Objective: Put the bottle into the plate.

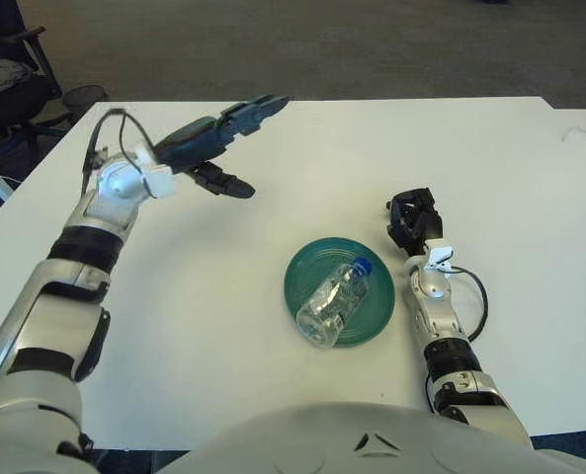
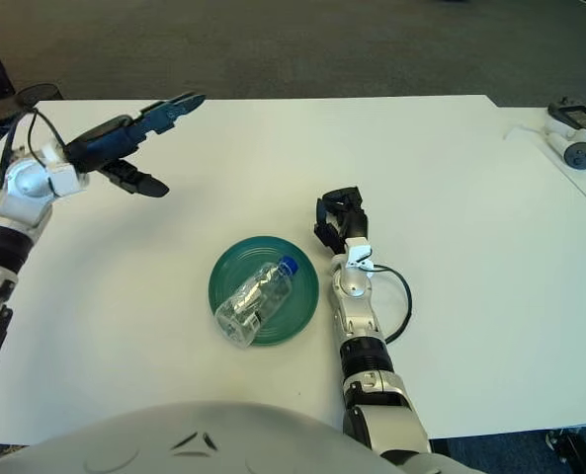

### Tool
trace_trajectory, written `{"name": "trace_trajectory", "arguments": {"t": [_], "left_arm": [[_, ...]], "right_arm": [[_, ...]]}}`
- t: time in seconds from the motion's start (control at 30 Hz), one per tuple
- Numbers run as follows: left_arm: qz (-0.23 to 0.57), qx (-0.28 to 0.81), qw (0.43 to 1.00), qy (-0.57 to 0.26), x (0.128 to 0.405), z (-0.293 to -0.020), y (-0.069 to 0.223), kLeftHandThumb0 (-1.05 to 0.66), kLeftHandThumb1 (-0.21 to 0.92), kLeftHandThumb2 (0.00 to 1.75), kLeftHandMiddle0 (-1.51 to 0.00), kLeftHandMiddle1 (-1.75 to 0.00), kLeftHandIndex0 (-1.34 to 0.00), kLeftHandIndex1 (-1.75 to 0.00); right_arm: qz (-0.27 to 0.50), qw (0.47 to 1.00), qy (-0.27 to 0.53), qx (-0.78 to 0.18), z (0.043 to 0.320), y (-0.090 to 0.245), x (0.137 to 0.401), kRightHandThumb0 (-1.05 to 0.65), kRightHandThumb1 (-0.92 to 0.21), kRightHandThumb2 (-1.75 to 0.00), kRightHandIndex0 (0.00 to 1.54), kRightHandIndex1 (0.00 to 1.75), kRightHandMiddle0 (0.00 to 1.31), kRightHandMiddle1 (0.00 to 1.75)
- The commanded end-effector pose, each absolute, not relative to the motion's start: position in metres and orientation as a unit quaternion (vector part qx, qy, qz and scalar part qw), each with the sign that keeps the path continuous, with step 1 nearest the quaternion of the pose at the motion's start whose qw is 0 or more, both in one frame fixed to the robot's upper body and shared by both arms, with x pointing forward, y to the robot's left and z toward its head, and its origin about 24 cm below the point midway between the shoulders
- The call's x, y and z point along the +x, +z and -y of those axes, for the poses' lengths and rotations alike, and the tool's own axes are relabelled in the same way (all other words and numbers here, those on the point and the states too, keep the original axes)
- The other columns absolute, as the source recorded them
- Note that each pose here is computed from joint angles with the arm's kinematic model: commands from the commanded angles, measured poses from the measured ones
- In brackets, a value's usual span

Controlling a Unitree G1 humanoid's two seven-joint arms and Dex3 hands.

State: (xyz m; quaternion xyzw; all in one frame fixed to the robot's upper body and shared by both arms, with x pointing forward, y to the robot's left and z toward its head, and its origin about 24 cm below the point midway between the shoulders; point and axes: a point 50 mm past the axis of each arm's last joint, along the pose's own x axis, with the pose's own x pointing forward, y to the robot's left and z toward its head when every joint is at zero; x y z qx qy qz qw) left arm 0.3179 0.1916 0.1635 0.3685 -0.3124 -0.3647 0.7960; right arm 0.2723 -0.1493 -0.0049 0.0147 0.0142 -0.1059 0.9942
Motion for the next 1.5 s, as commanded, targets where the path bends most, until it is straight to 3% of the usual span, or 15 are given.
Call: {"name": "trace_trajectory", "arguments": {"t": [0.0, 0.17, 0.37, 0.77, 1.47], "left_arm": [[0.263, 0.339, 0.837, -0.34, 0.319, -0.222, 0.148, -1.03, 0.92, 0.52, 0.0, 0.0, 0.0, 0.0], [0.245, 0.318, 0.855, -0.329, 0.322, -0.228, 0.142, -1.04, 0.92, 0.75, 0.0, 0.0, 0.0, 0.0], [0.227, 0.302, 0.871, -0.314, 0.32, -0.234, 0.125, -1.04, 0.92, 0.84, 0.0, 0.0, 0.0, 0.0], [0.177, 0.269, 0.906, -0.274, 0.301, -0.25, 0.092, -1.01, 0.92, 0.79, 0.0, 0.0, 0.0, 0.0], [0.167, 0.209, 0.94, -0.213, 0.303, -0.258, 0.085, -1.02, 0.92, 0.81, 0.0, 0.0, 0.0, 0.0]], "right_arm": [[-0.113, 0.987, -0.116, 0.012, 0.154, -0.04, 0.249, -0.35, -0.88, -0.57, 0.24, 1.13, 0.22, 1.75], [-0.112, 0.987, -0.116, 0.008, 0.155, -0.039, 0.25, -0.35, -0.91, -0.53, 0.25, 1.11, 0.2, 1.75], [-0.11, 0.987, -0.115, 0.004, 0.156, -0.038, 0.25, -0.35, -0.92, -0.52, 0.26, 1.09, 0.2, 1.75], [-0.103, 0.988, -0.118, 0.002, 0.159, -0.036, 0.251, -0.35, -0.92, -0.51, 0.3, 1.1, 0.2, 1.75], [-0.075, 0.991, -0.109, 0.013, 0.164, -0.034, 0.248, -0.35, -0.92, -0.48, 0.34, 1.07, 0.23, 1.71]]}}
